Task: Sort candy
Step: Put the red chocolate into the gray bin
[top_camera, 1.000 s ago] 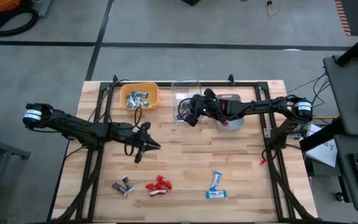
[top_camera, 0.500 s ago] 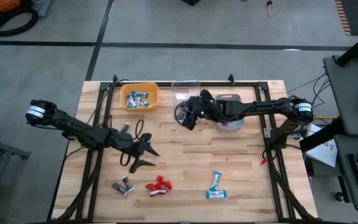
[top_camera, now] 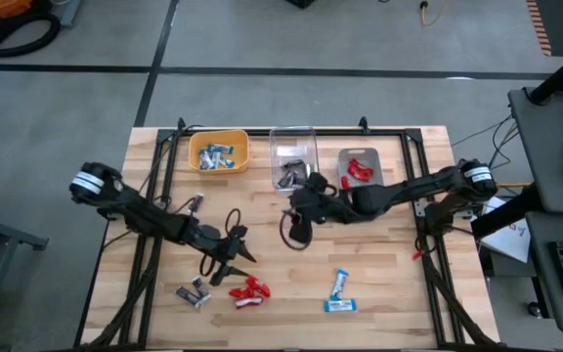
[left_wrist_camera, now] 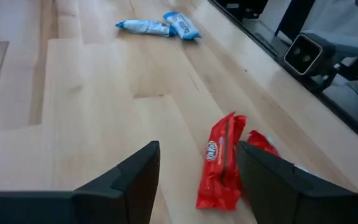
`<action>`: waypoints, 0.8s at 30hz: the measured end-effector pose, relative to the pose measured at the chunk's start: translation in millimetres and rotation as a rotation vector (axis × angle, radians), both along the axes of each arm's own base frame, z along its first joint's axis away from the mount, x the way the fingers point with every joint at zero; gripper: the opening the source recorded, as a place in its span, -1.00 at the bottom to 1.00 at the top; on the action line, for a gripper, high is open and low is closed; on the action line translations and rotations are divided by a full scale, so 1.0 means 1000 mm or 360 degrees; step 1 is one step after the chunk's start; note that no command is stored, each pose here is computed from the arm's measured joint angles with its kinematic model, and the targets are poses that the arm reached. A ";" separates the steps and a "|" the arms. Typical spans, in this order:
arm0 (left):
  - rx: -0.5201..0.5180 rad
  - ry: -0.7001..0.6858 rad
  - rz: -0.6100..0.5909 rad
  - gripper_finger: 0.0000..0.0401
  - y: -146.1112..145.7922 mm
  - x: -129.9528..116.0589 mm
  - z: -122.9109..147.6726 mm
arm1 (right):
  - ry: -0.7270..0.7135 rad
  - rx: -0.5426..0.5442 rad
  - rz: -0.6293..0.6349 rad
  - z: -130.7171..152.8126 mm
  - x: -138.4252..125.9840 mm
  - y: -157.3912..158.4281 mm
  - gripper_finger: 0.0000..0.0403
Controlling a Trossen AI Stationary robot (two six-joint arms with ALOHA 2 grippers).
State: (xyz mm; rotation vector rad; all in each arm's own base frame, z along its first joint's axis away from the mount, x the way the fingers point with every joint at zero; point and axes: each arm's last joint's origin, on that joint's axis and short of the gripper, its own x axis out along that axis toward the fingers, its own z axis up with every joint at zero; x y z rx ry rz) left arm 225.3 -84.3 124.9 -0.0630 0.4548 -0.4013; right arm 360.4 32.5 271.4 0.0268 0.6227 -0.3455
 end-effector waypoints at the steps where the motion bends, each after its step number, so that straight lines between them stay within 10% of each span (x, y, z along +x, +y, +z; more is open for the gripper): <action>1: -0.0003 0.0000 0.0001 -0.04 -0.001 0.001 -0.004 | -0.0003 0.0008 0.0017 0.000 -0.001 0.005 -0.05; 24: -0.0207 0.0127 -0.0211 -0.22 -0.018 0.035 -0.050 | -0.0018 0.0082 0.0113 -0.001 -0.008 0.043 -0.05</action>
